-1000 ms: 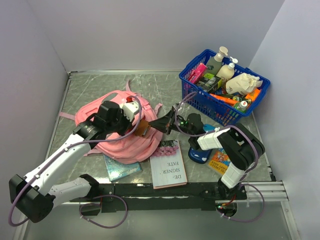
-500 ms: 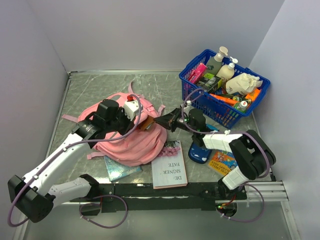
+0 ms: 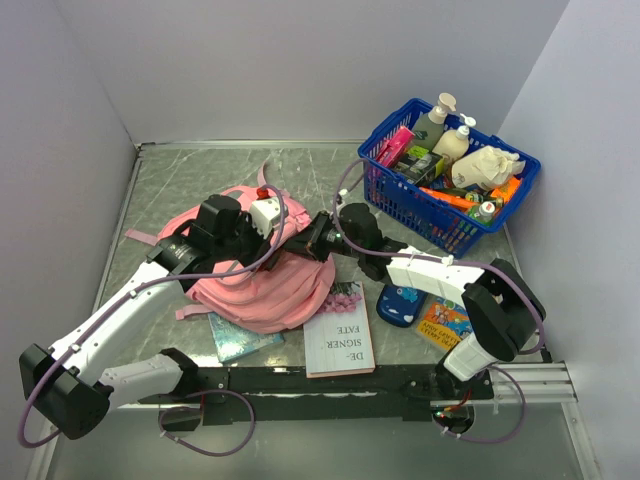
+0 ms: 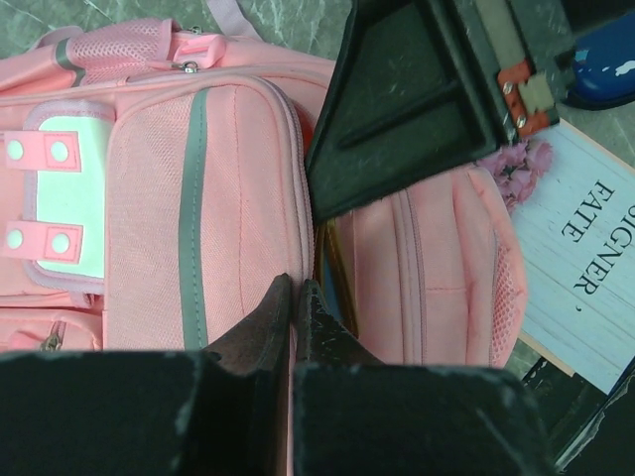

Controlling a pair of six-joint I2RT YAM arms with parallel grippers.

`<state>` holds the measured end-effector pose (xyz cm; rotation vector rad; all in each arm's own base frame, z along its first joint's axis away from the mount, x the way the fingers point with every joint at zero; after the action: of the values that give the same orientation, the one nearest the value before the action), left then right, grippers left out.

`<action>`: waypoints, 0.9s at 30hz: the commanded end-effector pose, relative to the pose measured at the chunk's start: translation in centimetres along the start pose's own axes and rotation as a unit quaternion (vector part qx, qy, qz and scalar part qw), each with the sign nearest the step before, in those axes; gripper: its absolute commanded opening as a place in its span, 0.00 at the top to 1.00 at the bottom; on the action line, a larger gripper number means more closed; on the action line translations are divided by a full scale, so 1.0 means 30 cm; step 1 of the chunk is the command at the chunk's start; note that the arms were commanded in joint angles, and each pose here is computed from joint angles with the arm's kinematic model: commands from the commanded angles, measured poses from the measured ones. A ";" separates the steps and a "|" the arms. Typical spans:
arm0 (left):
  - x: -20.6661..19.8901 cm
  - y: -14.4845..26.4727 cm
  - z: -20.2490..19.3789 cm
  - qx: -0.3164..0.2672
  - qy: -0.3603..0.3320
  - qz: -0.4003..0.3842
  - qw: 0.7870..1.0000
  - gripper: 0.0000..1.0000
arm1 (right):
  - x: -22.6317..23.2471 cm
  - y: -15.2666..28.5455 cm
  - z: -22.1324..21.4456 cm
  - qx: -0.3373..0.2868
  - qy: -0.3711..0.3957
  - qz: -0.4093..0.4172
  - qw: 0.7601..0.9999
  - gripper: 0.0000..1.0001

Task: Pack the student bag
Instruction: Place the personal item in the student bag.

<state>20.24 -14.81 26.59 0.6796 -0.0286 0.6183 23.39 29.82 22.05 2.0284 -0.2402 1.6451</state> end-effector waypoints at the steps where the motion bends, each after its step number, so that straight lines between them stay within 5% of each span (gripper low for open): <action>1: 0.017 0.032 0.123 -0.083 -0.016 0.001 0.996 0.99 | 0.031 -0.026 -0.048 0.020 0.086 -0.035 0.995 0.84; 5: 0.015 0.031 0.117 -0.081 -0.017 0.002 0.997 0.99 | 0.053 0.008 -0.043 0.003 0.193 -0.064 0.979 0.56; 9: 0.012 0.029 0.110 -0.081 -0.018 0.000 0.997 0.99 | 0.084 0.069 -0.038 -0.027 0.269 -0.070 0.960 0.53; 10: 0.012 0.029 0.109 -0.081 -0.016 0.001 0.997 0.99 | 0.067 0.084 -0.038 -0.030 0.279 -0.074 0.957 0.56; 14: 0.011 0.027 0.106 -0.079 -0.017 0.001 0.997 0.99 | 0.062 0.143 -0.058 -0.039 0.340 -0.059 0.938 1.00; 27: 0.012 0.045 0.123 -0.088 -0.017 0.001 0.996 0.99 | 0.026 0.018 -0.090 -0.023 0.361 -0.041 0.931 1.00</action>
<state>20.21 -14.86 26.60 0.6794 -0.0277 0.6136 19.81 29.04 22.33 1.3140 0.1365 2.1232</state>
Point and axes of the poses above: each gripper's point midway between its finger pads, its own y axis back along the fingers, its own x axis along the line the jaws close on, z = x × y, the point moved 9 cm from there along y, back along the fingers, and after that the axes turned 15 degrees about -y, right-handed, at the moved point
